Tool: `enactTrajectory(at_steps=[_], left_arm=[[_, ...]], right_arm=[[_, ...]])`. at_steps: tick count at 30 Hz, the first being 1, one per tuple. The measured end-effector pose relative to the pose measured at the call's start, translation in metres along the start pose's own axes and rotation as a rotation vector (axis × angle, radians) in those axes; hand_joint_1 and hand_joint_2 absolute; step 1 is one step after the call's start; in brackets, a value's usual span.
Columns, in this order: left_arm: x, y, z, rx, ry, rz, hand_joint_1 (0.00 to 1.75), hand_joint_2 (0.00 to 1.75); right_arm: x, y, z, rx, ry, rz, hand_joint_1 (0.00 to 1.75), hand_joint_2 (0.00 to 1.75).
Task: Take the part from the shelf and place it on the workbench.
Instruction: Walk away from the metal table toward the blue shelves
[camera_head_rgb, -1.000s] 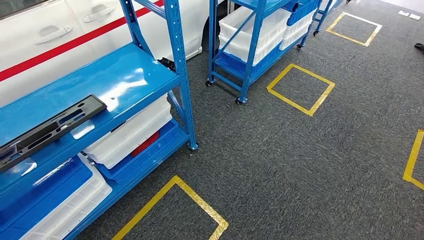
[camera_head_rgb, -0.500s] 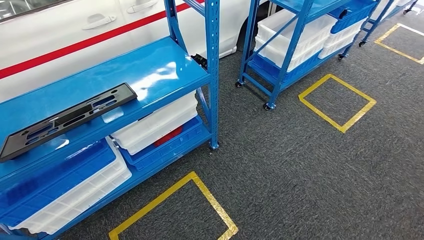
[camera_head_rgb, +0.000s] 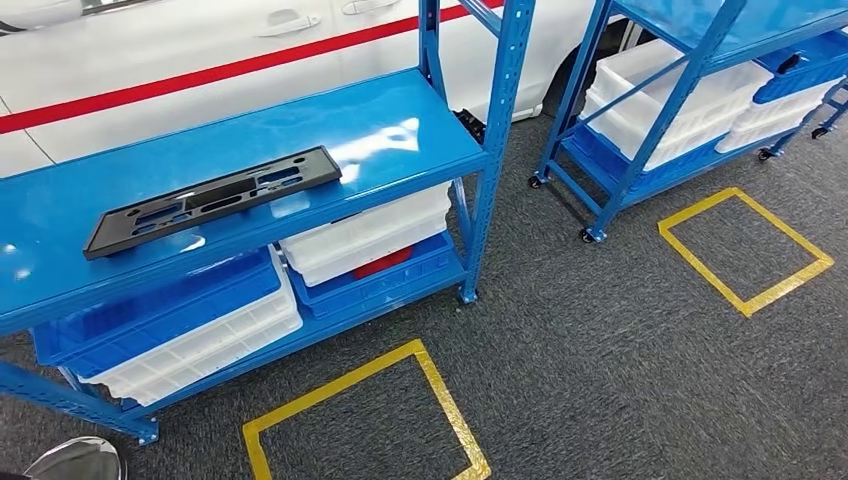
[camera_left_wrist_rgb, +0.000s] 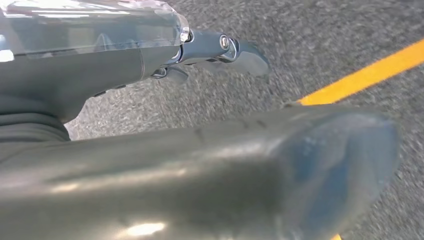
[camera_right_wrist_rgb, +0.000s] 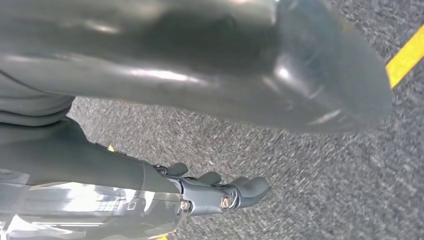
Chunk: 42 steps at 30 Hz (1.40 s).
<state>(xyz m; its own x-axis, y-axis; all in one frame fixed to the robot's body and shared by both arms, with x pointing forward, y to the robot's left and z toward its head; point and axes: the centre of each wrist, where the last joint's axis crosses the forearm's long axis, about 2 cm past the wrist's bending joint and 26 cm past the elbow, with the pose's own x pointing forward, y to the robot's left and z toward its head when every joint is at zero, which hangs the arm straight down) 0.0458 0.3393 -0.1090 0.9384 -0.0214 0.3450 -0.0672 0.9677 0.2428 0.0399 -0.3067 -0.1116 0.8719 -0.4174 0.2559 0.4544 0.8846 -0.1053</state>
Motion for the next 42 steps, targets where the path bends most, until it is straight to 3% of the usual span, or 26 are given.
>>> enactTrajectory(at_steps=[33, 37, 42], left_arm=[[0.0, -0.0041, 0.0007, -0.009, -0.006, 0.002, 0.0, 0.0], [0.0029, -0.0048, 0.0001, -0.009, -0.012, -0.001, 0.0, 0.0], [0.003, -0.0047, 0.0001, -0.009, -0.015, 0.0, 0.0, 0.0]], right_arm=[[0.0036, 0.002, -0.0003, 0.034, -0.009, 0.039, 0.0, 0.0], [0.0019, 0.0012, -0.0002, 0.029, 0.018, 0.041, 0.0, 1.75], [0.0003, 0.0007, 0.0001, -0.011, 0.084, 0.056, 0.0, 1.75]])
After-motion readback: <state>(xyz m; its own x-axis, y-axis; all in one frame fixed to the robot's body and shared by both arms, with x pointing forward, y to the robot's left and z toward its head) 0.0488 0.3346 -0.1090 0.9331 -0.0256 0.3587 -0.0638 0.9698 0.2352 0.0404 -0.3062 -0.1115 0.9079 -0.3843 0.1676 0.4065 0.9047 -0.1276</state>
